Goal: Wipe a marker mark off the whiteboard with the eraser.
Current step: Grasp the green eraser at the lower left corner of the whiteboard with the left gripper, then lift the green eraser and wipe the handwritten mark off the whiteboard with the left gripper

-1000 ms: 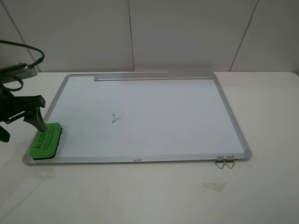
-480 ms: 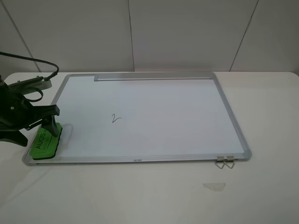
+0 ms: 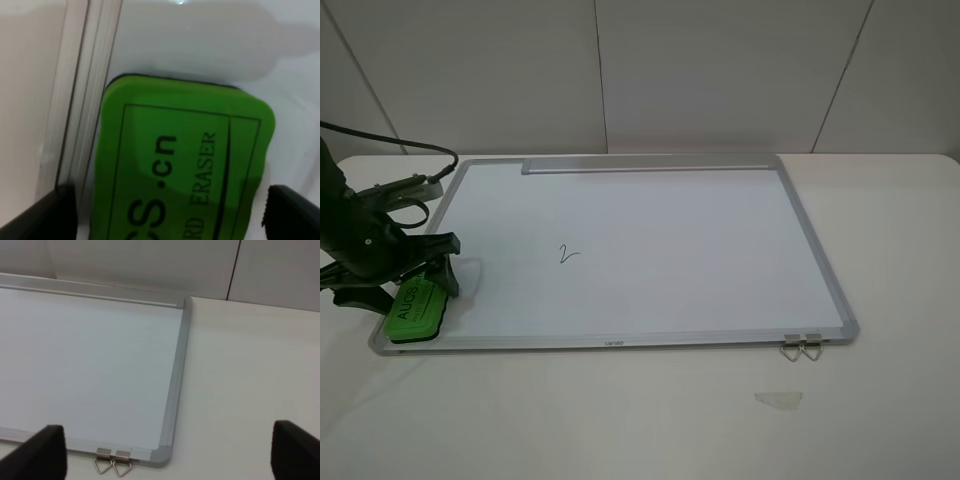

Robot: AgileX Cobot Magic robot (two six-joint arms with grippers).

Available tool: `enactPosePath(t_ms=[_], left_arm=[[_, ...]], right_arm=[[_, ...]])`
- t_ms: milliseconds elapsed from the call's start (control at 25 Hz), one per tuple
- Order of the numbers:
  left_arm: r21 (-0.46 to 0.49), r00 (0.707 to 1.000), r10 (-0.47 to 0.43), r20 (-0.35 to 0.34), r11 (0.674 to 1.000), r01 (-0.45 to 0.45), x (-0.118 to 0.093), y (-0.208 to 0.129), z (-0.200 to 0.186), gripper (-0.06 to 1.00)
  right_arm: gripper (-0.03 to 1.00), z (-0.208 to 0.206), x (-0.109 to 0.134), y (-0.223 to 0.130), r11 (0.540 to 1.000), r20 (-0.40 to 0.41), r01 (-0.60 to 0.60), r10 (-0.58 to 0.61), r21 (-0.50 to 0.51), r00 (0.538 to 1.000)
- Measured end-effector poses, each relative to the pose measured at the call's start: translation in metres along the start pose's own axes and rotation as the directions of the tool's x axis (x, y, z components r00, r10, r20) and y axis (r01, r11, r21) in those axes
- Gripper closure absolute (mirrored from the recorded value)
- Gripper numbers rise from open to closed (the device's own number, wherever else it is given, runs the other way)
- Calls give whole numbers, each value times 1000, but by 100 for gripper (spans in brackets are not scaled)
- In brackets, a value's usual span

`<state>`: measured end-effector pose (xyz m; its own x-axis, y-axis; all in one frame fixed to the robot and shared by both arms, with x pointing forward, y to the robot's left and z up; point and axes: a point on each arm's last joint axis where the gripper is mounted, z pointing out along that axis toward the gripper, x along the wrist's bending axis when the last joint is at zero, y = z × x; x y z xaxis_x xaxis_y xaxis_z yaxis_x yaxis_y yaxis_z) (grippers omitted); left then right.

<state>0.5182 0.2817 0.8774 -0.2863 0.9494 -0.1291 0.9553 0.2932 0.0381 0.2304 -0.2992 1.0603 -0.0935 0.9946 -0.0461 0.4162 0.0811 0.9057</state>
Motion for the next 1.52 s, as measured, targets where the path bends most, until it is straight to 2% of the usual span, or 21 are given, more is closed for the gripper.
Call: enactPosePath(t_ms=[240, 440, 1080, 1200, 1400, 1520], left_arm=[[4, 1000, -2, 2, 1000, 2, 0, 0, 0, 19], [6, 1000, -23, 6, 1000, 23, -1, 0, 0, 34], [12, 1000, -15, 10, 1000, 15, -1, -1, -2, 34], [11, 1000, -1, 18, 1000, 1, -2, -3, -10, 34], [-68, 997, 58, 51, 996, -54, -7, -3, -41, 34], [-64, 993, 101, 65, 993, -97, -13, 4, -61, 34]], right_arm=[[15, 0, 0, 0, 1000, 0, 0, 0, 0, 1000], [15, 0, 0, 0, 1000, 0, 0, 0, 0, 1000], [15, 0, 0, 0, 1000, 0, 0, 0, 0, 1000], [15, 0, 0, 0, 1000, 0, 0, 0, 0, 1000], [15, 0, 0, 0, 1000, 0, 0, 0, 0, 1000], [15, 0, 0, 0, 1000, 0, 0, 0, 0, 1000]])
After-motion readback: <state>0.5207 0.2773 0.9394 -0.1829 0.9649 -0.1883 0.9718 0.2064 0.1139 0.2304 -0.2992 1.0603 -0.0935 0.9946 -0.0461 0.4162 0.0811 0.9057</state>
